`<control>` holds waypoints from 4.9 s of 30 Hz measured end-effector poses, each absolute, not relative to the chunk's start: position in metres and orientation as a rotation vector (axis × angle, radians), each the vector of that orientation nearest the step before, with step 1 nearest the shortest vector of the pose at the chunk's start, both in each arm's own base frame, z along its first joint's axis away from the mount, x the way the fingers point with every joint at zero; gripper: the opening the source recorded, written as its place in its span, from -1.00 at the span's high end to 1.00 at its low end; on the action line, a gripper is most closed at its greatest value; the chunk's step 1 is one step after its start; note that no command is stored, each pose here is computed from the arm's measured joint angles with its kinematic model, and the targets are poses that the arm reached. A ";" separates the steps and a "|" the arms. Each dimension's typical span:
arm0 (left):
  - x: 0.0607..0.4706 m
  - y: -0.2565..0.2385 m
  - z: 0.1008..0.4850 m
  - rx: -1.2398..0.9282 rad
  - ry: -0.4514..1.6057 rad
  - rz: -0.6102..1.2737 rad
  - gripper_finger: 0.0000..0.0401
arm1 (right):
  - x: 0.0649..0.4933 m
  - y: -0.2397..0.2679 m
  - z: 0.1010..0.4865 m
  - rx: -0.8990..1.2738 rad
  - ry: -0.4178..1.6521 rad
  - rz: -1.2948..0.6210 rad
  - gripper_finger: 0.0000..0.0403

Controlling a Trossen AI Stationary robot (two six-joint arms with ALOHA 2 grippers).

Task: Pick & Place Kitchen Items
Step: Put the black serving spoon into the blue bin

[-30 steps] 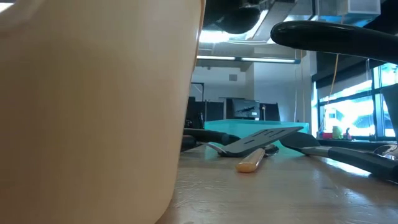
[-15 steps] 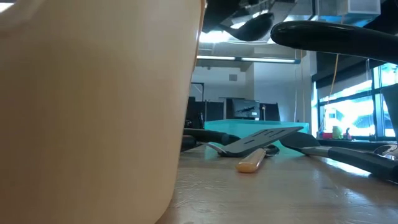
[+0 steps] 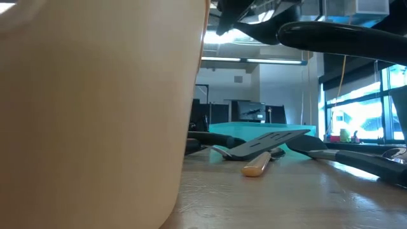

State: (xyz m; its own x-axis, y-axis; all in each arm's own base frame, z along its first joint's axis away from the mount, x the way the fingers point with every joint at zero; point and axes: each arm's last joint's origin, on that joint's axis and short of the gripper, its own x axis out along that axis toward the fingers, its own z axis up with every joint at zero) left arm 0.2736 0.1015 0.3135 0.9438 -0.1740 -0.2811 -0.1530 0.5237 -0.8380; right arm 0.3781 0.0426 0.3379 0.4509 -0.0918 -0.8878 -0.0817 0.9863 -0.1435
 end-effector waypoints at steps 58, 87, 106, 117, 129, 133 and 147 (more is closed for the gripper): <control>0.276 0.090 0.342 -1.006 -0.053 0.319 0.27 | 0.171 0.232 0.215 0.484 0.803 -0.111 0.72; 0.279 0.075 0.337 -1.009 0.069 0.207 0.27 | 0.160 0.250 0.171 0.289 0.875 -0.121 0.72; 0.279 0.075 0.336 -0.990 0.087 0.192 0.27 | 0.156 0.248 0.167 0.323 0.950 -0.147 0.47; 0.278 0.075 0.332 -0.981 0.130 0.212 0.27 | 0.157 0.247 0.167 0.324 0.946 -0.150 0.54; 0.278 0.074 0.331 -0.977 0.138 0.215 0.27 | 0.156 0.246 0.166 0.339 0.956 -0.178 0.54; 0.278 0.074 0.331 -0.977 0.137 0.214 0.27 | 0.155 0.245 0.166 0.340 0.980 -0.175 0.54; 0.278 0.074 0.329 -0.966 0.161 0.224 0.27 | 0.152 0.242 0.165 0.148 1.043 -0.094 0.54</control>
State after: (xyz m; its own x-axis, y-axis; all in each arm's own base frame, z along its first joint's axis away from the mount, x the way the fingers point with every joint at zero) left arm 0.2778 0.0744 0.3289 0.9650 0.1171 -0.2347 -0.2599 0.5482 -0.7950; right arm 0.1518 0.2425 0.1645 0.5006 -0.0066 -0.8656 0.1475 0.9860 0.0778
